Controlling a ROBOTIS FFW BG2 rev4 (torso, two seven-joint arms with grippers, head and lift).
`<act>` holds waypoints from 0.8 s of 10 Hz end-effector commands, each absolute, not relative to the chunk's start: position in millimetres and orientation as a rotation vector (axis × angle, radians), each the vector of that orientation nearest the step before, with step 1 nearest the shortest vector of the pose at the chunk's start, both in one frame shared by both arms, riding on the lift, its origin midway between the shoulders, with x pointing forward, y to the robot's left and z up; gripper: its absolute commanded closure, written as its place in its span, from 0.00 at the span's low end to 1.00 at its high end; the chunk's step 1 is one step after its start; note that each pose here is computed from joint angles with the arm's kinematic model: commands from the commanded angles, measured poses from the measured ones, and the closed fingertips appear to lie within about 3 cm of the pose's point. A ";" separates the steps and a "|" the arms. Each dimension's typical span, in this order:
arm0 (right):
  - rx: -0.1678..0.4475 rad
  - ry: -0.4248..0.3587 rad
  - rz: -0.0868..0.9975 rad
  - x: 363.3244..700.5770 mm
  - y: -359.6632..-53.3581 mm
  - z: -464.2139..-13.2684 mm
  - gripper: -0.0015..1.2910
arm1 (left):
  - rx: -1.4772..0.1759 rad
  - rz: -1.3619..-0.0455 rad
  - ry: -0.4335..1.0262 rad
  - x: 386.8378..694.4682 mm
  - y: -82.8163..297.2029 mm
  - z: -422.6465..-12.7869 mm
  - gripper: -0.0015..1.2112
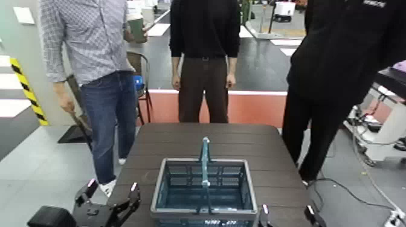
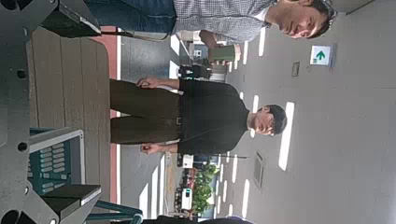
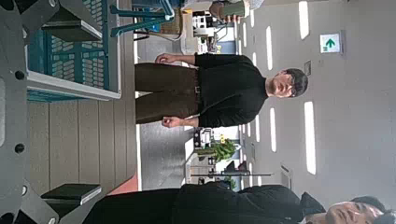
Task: Grasp the handle of the crate.
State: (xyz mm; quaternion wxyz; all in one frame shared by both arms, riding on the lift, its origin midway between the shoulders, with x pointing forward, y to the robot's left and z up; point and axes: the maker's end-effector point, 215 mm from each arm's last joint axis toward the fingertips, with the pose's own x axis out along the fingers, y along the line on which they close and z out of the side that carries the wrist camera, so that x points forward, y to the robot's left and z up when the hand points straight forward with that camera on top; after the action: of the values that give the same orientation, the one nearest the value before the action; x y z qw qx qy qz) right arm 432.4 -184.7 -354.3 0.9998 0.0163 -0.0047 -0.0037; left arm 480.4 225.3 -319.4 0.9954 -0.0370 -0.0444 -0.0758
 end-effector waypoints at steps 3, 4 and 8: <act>0.033 -0.006 -0.004 432.4 -182.6 -356.0 0.12 | -0.078 -0.148 -0.096 479.8 226.3 -319.8 0.10; 0.034 -0.004 -0.004 432.4 -182.7 -356.5 0.12 | -0.089 -0.152 -0.085 481.0 225.4 -322.3 0.10; 0.041 0.001 -0.003 432.2 -181.5 -359.1 0.12 | -0.172 -0.227 0.017 498.1 207.2 -327.9 0.10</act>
State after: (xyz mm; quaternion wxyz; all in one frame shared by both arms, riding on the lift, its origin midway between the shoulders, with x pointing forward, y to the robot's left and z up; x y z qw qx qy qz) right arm 432.4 -182.0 -358.2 0.9998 0.0203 -0.0003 -0.0017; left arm 494.8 209.1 -328.0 0.9908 -0.0796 -0.0009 -0.1095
